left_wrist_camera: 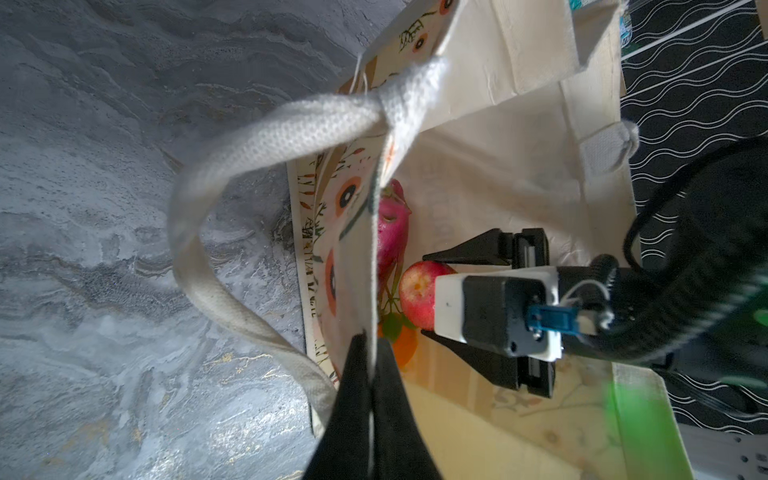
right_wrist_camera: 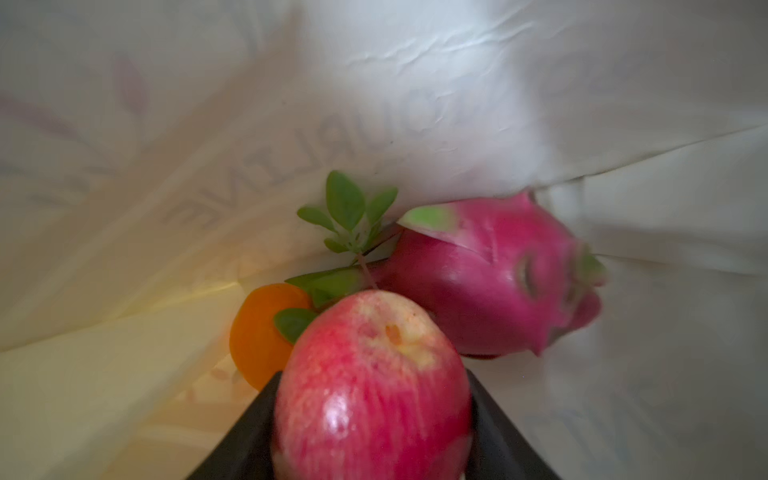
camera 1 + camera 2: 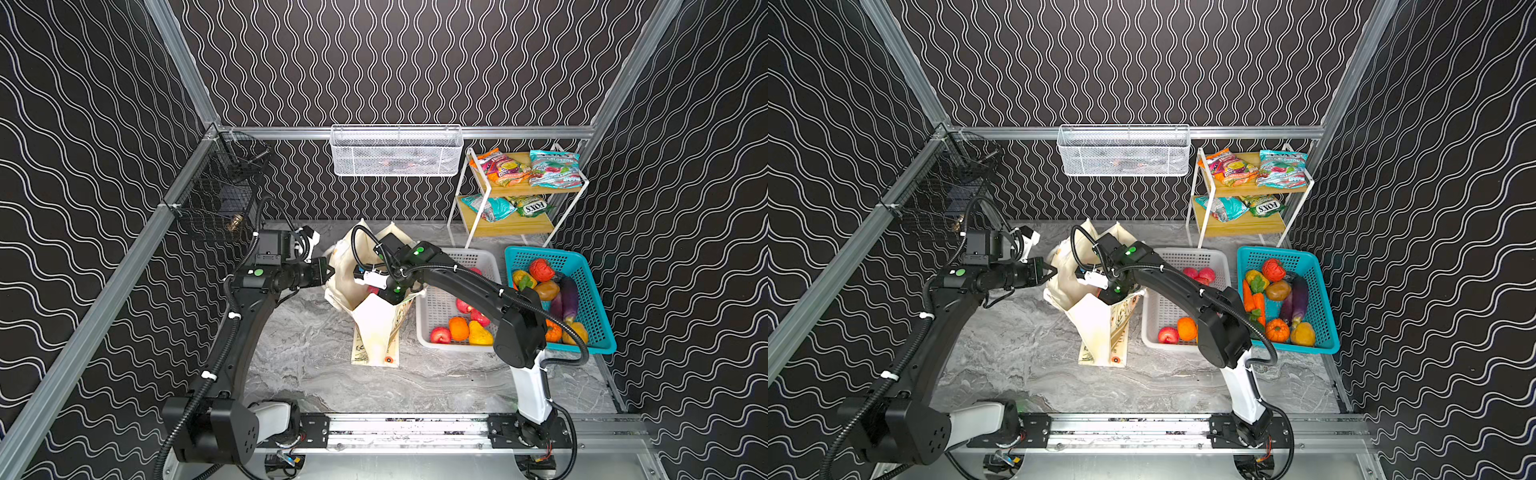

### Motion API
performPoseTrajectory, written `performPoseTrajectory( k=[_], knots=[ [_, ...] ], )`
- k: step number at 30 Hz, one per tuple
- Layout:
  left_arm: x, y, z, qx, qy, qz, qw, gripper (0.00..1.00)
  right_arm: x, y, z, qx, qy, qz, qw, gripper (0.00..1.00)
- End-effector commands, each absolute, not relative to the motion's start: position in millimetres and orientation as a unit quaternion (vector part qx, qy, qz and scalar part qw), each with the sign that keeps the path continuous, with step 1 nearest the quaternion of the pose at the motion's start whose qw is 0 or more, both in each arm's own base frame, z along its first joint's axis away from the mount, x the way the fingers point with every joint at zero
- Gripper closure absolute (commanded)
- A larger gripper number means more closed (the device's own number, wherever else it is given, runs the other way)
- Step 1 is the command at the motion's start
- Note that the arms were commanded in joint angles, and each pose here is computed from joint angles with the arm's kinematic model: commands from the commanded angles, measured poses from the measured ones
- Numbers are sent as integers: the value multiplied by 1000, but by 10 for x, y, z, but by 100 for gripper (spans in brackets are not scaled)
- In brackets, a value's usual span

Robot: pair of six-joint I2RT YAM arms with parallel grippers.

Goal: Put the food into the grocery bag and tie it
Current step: 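Lower the red apple into the tote beside the dragon fruit with the right gripper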

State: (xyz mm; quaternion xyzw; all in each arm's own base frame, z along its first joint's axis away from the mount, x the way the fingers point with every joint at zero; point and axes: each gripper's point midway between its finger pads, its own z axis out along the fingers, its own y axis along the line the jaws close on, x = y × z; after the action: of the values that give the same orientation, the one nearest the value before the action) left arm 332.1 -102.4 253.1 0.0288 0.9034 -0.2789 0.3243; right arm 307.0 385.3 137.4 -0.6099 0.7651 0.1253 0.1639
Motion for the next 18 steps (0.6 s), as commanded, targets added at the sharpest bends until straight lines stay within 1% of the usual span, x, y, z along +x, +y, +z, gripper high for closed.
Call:
performPoseTrajectory(
  k=[1,15,18],
  knots=[
    [3363,-1050,2594,41,895,-285,339,100,3000,3852,1275,-623,758,132,143,47],
    [3363,-1037,2605,42,896,-280,341,100,3028,3752,808,-623,768,114,91,42],
    [3349,-1026,2610,41,896,-278,343,100,3027,3718,740,-623,771,108,81,39]
  ],
)
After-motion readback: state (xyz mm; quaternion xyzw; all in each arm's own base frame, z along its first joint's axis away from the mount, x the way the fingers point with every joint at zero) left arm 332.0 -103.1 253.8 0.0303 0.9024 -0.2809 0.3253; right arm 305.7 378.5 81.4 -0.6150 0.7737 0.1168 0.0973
